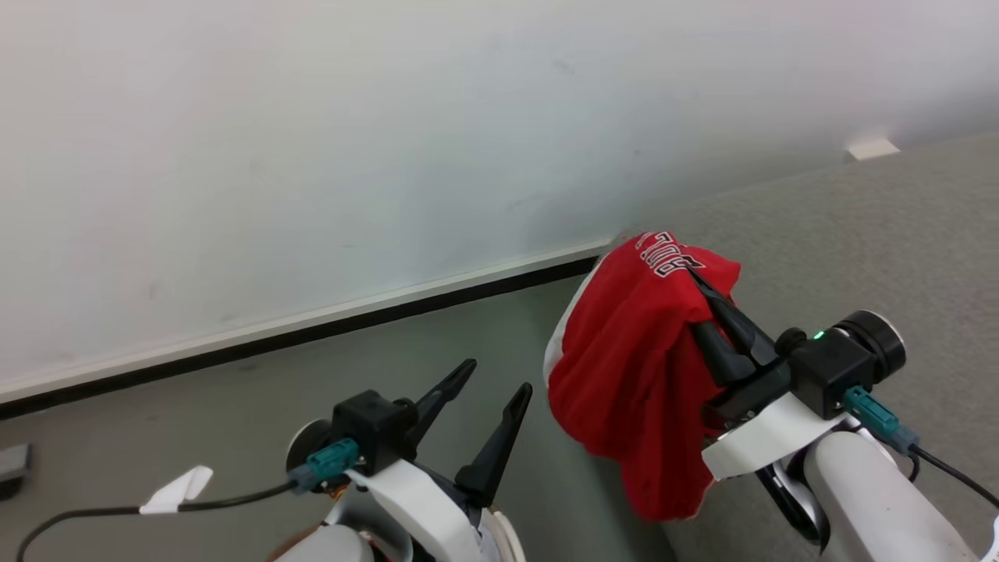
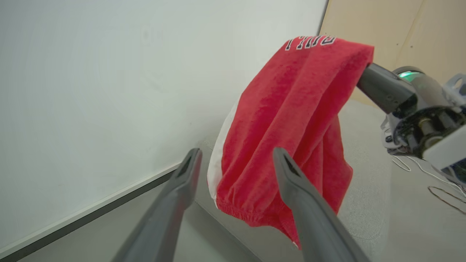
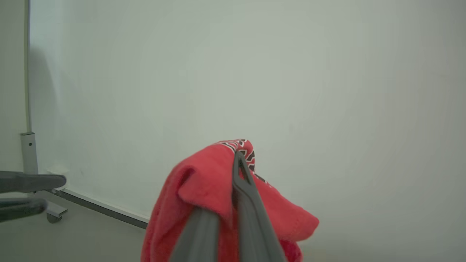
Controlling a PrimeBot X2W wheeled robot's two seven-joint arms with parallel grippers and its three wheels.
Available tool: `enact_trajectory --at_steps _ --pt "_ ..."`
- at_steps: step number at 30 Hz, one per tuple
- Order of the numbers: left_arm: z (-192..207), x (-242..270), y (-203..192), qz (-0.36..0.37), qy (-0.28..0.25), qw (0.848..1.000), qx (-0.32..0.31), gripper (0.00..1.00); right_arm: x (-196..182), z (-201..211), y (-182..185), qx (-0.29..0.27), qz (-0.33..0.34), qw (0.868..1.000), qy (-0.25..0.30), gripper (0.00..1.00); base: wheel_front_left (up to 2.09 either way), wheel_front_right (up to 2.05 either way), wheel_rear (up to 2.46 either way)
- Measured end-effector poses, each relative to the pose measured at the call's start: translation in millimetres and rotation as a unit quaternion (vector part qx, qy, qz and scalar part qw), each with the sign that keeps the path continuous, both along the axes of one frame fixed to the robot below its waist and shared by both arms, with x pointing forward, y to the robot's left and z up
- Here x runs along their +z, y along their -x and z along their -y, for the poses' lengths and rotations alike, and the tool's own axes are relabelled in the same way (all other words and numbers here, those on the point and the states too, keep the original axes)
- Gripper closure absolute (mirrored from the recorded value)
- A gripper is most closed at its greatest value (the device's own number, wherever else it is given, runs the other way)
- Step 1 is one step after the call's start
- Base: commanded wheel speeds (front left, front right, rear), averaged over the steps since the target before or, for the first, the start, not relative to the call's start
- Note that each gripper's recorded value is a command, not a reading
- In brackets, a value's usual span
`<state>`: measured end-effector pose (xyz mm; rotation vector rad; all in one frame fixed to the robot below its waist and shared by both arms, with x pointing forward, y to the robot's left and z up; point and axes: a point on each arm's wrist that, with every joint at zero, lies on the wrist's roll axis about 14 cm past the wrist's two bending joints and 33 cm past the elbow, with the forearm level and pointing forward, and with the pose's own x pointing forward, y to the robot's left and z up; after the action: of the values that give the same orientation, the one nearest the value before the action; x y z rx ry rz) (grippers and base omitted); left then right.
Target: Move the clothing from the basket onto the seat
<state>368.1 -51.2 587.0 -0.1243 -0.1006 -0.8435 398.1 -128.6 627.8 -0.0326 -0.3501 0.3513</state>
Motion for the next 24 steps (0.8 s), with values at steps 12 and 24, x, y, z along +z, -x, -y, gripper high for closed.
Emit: enact_trajectory --at_steps 12,24 --pt "55.0 -6.0 20.1 -0.008 0.003 0.996 -0.09 0.0 2.0 62.1 23.2 -0.08 0.009 0.997 0.004 1.0 0.0 0.0 0.0" --pt "71.4 -10.8 11.7 -0.012 0.009 0.992 -0.124 0.0 -10.8 99.4 13.3 -0.131 -0.009 0.991 0.005 1.0 0.0 0.0 0.0"
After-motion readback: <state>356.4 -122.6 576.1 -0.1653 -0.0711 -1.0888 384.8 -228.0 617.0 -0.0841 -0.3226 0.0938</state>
